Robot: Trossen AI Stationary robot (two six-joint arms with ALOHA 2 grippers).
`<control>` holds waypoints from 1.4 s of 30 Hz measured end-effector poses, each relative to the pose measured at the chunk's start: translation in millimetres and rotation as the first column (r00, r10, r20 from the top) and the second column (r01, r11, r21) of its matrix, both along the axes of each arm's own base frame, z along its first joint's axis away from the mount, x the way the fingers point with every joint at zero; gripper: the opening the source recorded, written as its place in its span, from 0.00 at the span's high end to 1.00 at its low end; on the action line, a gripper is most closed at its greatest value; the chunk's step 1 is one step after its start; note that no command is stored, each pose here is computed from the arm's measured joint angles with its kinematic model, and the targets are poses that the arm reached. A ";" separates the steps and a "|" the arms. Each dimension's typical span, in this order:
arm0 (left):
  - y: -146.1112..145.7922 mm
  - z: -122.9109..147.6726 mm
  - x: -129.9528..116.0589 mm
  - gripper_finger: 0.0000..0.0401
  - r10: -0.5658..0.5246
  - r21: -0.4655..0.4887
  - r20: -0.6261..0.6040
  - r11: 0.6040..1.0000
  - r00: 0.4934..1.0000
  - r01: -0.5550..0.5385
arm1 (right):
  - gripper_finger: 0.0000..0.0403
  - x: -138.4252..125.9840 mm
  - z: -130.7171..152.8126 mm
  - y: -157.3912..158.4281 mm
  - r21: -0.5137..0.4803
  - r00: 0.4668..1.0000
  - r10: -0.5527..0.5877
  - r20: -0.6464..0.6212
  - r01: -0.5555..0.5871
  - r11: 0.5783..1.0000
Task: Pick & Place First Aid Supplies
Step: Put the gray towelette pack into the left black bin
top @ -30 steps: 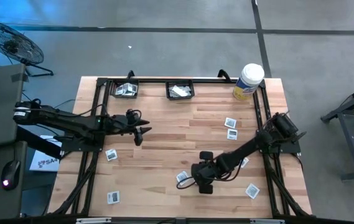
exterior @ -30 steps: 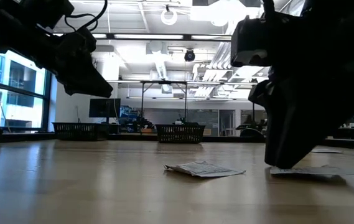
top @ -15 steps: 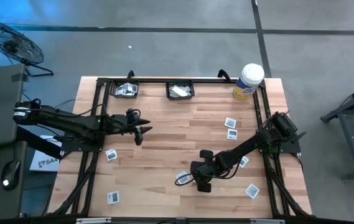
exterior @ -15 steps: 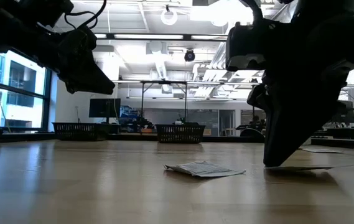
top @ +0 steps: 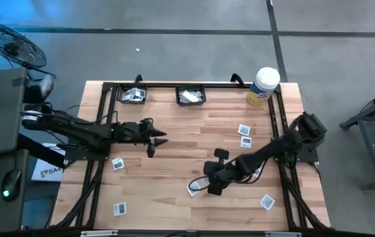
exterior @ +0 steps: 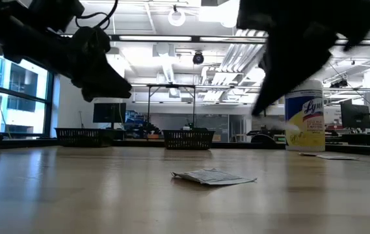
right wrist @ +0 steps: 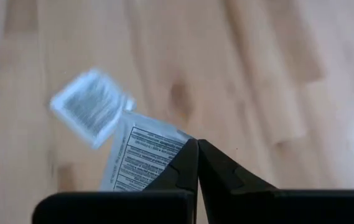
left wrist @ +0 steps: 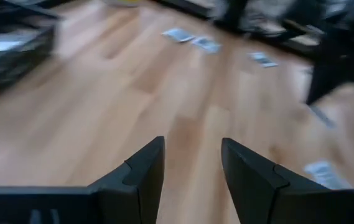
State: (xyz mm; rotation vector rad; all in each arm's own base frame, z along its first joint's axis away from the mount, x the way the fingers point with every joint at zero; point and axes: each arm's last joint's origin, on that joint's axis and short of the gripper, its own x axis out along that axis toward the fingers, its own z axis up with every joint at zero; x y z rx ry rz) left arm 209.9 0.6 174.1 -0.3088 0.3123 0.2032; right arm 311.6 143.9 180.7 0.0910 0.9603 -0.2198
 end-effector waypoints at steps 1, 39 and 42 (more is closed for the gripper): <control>-1.2 -1.2 3.7 0.61 -0.036 -0.012 0.020 0.999 0.999 0.036 | 1.00 0.1 3.6 -0.9 -0.021 1.000 -0.005 0.023 0.006 1.000; -11.6 -14.3 138.1 0.75 -0.208 -0.253 0.069 0.942 0.976 0.219 | 1.00 20.3 19.8 -27.7 -0.371 0.963 -0.086 0.256 0.180 0.911; -11.6 -13.8 138.2 0.93 -0.215 -0.235 0.073 0.945 0.974 0.227 | 0.99 20.3 19.7 -27.5 -0.358 0.962 -0.091 0.259 0.183 0.916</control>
